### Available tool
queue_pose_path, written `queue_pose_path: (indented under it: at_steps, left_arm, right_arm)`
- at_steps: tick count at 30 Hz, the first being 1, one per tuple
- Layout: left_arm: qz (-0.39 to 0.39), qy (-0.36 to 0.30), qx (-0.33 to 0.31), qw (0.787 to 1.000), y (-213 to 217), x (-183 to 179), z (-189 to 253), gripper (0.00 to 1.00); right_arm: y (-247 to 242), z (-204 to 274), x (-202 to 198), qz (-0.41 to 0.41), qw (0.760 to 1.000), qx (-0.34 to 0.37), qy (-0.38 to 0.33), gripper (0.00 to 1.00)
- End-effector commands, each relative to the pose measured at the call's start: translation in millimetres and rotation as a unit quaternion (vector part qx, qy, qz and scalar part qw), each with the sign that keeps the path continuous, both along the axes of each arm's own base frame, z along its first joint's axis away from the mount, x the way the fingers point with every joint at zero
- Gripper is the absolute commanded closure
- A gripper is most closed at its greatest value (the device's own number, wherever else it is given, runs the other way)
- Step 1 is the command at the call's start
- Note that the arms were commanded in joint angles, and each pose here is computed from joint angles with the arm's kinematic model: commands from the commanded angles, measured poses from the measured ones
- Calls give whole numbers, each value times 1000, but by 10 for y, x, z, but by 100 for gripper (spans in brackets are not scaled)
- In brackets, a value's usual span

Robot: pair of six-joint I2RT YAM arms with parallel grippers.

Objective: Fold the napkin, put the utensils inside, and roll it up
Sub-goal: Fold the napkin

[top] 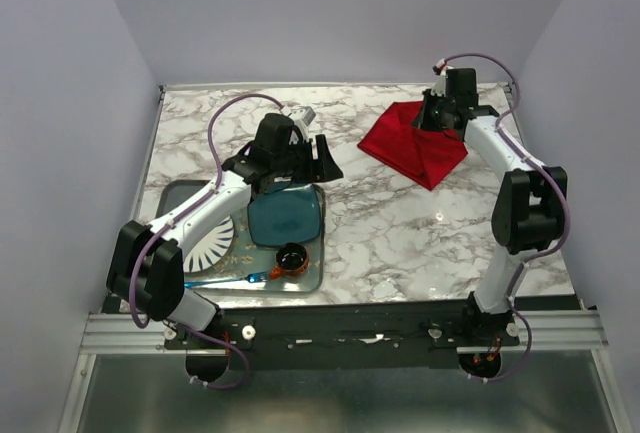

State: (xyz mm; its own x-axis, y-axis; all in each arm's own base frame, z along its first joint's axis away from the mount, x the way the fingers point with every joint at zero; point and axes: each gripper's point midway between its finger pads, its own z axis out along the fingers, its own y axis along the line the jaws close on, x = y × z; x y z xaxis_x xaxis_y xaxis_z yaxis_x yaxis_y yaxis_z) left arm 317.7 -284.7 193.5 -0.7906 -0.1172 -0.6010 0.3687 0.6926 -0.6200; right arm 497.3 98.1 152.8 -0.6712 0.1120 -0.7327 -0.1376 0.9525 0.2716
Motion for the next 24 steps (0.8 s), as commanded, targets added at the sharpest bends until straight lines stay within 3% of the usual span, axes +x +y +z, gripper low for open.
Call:
queue_pose_path:
  at_steps: [1, 11, 24]
  left_arm:
    - [6, -5, 1, 1000, 21, 43, -37, 26]
    - [6, -4, 5, 1000, 32, 36, -58, 26]
    - [7, -4, 5, 1000, 64, 55, -70, 26]
  right_arm:
    - [296, -113, 87, 47, 999, -11, 15, 99]
    - [732, -184, 234, 115, 993, -6, 29, 99]
    - [944, -457, 291, 151, 987, -5, 62, 99]
